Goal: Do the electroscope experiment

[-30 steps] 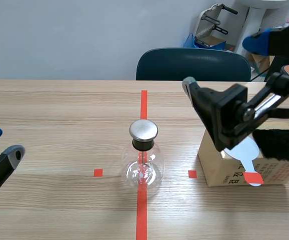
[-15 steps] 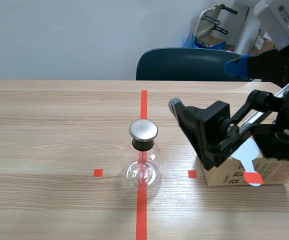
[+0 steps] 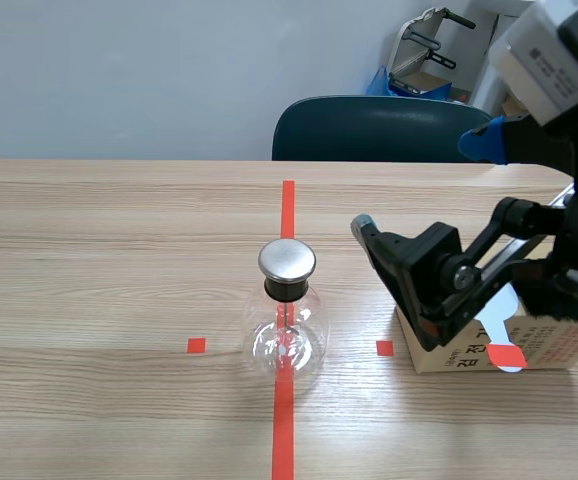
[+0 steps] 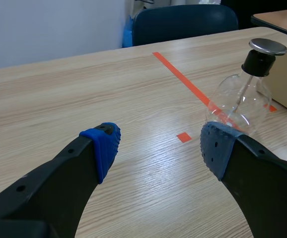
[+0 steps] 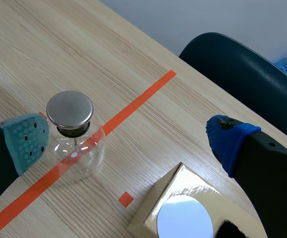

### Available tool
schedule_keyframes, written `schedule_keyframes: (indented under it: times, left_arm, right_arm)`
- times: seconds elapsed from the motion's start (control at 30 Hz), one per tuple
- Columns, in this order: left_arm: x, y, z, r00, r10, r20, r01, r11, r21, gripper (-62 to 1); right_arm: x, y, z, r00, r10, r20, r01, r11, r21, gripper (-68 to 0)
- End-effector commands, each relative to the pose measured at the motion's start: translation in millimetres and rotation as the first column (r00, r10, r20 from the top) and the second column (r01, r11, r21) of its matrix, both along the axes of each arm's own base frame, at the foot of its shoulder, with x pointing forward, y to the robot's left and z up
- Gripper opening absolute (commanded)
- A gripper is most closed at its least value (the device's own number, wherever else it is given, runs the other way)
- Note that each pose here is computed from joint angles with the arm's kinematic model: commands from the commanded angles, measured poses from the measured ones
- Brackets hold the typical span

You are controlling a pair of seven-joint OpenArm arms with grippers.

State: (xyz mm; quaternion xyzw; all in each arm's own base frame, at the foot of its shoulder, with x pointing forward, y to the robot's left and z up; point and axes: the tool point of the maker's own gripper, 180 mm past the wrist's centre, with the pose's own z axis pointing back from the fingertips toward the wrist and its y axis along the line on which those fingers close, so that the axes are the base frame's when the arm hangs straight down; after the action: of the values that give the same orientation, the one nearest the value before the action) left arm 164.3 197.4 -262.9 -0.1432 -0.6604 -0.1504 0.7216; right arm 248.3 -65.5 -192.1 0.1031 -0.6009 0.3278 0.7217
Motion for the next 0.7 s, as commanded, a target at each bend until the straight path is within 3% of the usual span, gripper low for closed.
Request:
schedule_keyframes:
  times: [0.0,0.33,0.67]
  left_arm:
    - [1.0,-6.7,8.9,0.999,-0.007,0.032,0.008,1.000,-0.021,-23.4]
    - [-0.9,-8.2,10.2,0.998,0.045,0.043,-0.042,0.997,-0.059,-23.4]
    - [4.1,-7.0,8.4,0.992,0.112,0.053,-0.108,0.992,-0.066,-23.4]
  right_arm:
    - [2.8,-0.6,8.4,1.000,0.003,0.031,-0.003,1.000,0.012,0.4]
    - [2.9,3.3,20.2,0.996,0.018,0.085,-0.022,0.998,0.052,0.4]
    - [2.9,3.7,21.3,0.996,0.019,0.089,-0.024,0.998,0.056,0.4]
